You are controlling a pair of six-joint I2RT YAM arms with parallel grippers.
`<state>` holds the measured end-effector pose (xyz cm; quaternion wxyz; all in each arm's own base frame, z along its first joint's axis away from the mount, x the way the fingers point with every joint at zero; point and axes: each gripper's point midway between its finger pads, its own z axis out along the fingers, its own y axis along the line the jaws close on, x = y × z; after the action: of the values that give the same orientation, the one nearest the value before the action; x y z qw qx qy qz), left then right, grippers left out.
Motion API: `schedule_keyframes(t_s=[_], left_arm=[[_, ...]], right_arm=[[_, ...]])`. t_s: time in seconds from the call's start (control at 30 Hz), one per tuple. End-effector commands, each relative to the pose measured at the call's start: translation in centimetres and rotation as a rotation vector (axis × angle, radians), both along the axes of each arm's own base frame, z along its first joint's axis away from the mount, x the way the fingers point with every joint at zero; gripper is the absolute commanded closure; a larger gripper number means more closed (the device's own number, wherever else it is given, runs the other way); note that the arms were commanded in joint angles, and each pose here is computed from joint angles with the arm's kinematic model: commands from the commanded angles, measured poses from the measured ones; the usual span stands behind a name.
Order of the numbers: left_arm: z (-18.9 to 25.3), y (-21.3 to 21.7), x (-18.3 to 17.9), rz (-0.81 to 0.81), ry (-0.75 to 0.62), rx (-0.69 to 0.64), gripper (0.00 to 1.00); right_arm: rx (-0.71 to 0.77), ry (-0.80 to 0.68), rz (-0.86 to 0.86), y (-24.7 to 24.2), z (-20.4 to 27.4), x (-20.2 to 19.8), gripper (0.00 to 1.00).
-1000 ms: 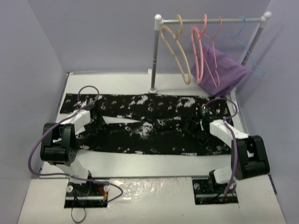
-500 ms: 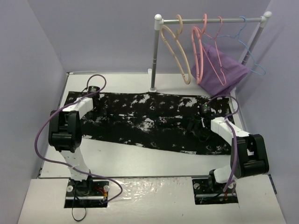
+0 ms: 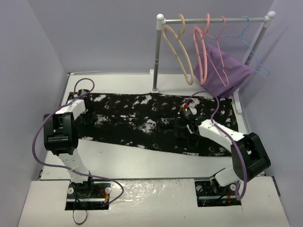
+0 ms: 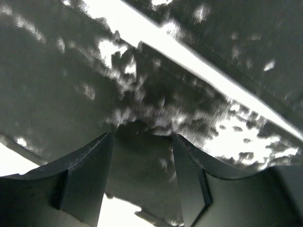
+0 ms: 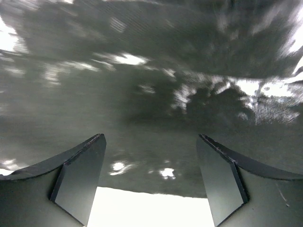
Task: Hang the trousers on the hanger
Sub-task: Flatten out the trousers at the center of the board.
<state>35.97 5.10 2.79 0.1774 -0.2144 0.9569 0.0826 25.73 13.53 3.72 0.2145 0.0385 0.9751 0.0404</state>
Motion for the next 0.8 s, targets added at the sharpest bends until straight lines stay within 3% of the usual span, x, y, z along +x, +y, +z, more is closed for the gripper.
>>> schedule_keyframes(t_s=[0.0,0.2,0.43,0.63,0.77], left_arm=[[-1.4,0.9,-3.7,0.087,0.186,-0.008,0.52],[-1.5,3.6,-8.7,0.188,0.279,-0.006,0.61],[-1.0,5.6,-11.7,0.216,0.330,0.016,0.65],[2.5,4.2,-6.7,0.140,0.089,-0.011,0.61],[6.1,1.6,-3.9,0.036,-0.027,0.022,0.57]], right_arm=[[-0.039,0.087,-0.049,-1.3,-3.1,-2.2,0.26],[-0.058,0.157,-0.094,-2.9,-3.5,-5.8,0.25],[-0.071,0.172,-0.136,-3.2,-1.7,-6.6,0.24],[-0.065,-0.008,-0.181,-3.5,2.5,-3.2,0.25],[-0.069,-0.040,-0.265,-5.4,3.1,-2.0,0.25]])
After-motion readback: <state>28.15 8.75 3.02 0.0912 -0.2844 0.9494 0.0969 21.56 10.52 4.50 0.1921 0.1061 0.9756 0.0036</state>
